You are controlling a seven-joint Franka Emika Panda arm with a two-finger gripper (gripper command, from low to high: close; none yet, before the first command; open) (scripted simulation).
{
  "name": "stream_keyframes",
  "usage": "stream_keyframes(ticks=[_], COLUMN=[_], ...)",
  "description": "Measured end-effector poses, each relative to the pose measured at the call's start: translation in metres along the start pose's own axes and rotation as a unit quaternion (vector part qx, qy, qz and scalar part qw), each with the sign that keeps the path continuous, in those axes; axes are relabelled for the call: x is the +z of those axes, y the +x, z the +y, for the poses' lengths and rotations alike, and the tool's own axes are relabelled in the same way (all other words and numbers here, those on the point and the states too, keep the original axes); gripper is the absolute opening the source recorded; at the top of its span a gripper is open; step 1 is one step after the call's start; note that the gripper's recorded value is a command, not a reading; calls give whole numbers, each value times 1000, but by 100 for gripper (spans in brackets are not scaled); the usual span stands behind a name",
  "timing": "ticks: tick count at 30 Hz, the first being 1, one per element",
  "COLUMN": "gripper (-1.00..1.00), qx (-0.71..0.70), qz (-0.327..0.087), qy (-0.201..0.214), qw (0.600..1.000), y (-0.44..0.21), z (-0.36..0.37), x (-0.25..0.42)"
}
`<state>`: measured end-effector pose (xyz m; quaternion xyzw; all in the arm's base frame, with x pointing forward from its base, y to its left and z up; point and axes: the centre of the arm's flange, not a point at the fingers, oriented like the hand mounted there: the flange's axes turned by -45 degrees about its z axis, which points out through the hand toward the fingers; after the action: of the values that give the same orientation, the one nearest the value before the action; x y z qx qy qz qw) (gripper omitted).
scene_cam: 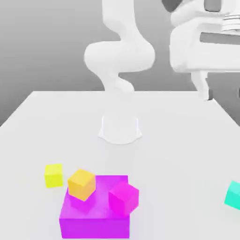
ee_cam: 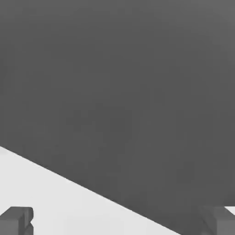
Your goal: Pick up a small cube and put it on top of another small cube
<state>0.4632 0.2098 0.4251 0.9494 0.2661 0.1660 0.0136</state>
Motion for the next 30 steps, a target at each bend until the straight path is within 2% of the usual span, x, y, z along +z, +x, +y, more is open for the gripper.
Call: stream_keyframes(ticks=[5,11,16,17,24,28,30], gripper=[0,0,0,-100,-100,-100,-100], qx=[-93,-178,-202,-203,-203,-203,-169], qz=[-56,-123,-140,-141,-141,-141,-146], qy=[36,76,89,89,89,89,75], qw=[993,973,965,965,965,965,972], y=[-15,-64,-94,-99,-100,-86,-79], z=[-83,-160,-188,-190,-190,-185,-146], x=[83,173,237,248,251,209,192])
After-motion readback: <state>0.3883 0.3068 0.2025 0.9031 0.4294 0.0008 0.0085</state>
